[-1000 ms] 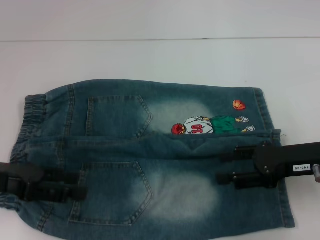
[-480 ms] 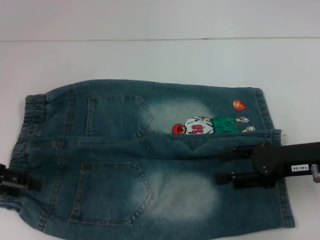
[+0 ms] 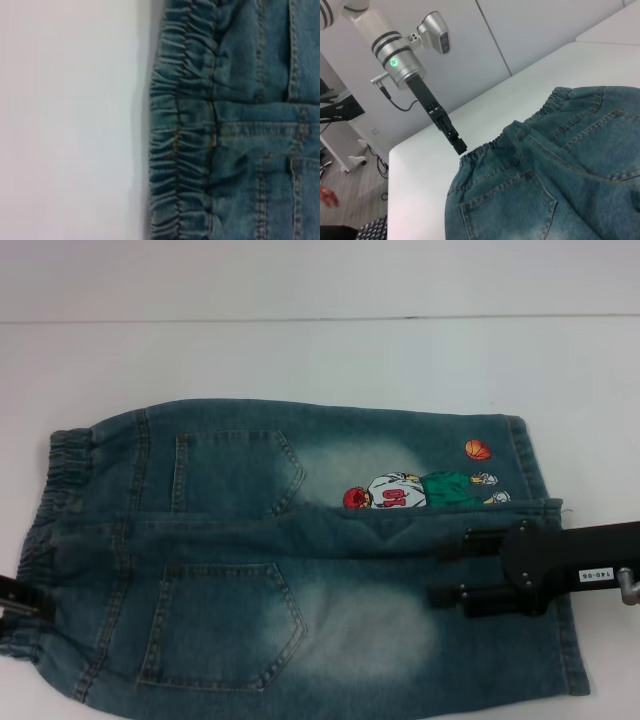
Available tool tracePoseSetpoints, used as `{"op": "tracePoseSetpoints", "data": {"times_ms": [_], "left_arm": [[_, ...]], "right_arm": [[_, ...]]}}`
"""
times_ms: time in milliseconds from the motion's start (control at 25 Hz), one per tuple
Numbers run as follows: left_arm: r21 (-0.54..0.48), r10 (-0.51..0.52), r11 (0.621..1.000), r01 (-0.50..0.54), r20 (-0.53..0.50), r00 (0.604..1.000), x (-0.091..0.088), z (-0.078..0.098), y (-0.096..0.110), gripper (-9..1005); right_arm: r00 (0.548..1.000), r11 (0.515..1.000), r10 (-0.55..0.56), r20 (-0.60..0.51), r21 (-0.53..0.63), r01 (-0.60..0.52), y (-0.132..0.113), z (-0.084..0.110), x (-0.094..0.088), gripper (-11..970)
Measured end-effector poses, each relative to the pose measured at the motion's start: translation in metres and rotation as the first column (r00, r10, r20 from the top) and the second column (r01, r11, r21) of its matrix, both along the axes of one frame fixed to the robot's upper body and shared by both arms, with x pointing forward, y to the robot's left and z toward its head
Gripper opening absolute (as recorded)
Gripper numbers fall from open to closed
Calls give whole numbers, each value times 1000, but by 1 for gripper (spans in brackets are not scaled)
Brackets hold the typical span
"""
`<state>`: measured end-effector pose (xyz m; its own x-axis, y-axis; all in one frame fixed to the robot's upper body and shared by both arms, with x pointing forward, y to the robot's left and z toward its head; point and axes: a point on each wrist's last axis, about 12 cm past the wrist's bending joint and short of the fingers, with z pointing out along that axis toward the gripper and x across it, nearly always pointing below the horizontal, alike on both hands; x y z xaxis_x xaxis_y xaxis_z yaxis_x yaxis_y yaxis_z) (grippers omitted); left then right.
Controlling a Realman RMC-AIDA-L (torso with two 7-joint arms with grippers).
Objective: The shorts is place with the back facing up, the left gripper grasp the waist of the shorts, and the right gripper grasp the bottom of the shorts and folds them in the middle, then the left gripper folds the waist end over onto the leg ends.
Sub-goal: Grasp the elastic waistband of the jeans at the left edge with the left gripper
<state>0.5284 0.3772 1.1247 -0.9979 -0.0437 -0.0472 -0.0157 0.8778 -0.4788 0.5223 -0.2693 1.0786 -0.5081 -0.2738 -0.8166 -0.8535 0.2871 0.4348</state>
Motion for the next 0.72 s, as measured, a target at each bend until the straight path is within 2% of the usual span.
{"op": "tracePoseSetpoints", "data": {"times_ms": [280,720], "left_arm": [[40,28,999,-29,4,1000,4,-1,4,812],[43,44,998,-44,-9,999,2,-8,7,812]], "right_arm": [[1000,1000,-6,3,-8,6,-1,0,1,746],[1000,1000,-5,5,-30,5,2,-3,3,746]]}}
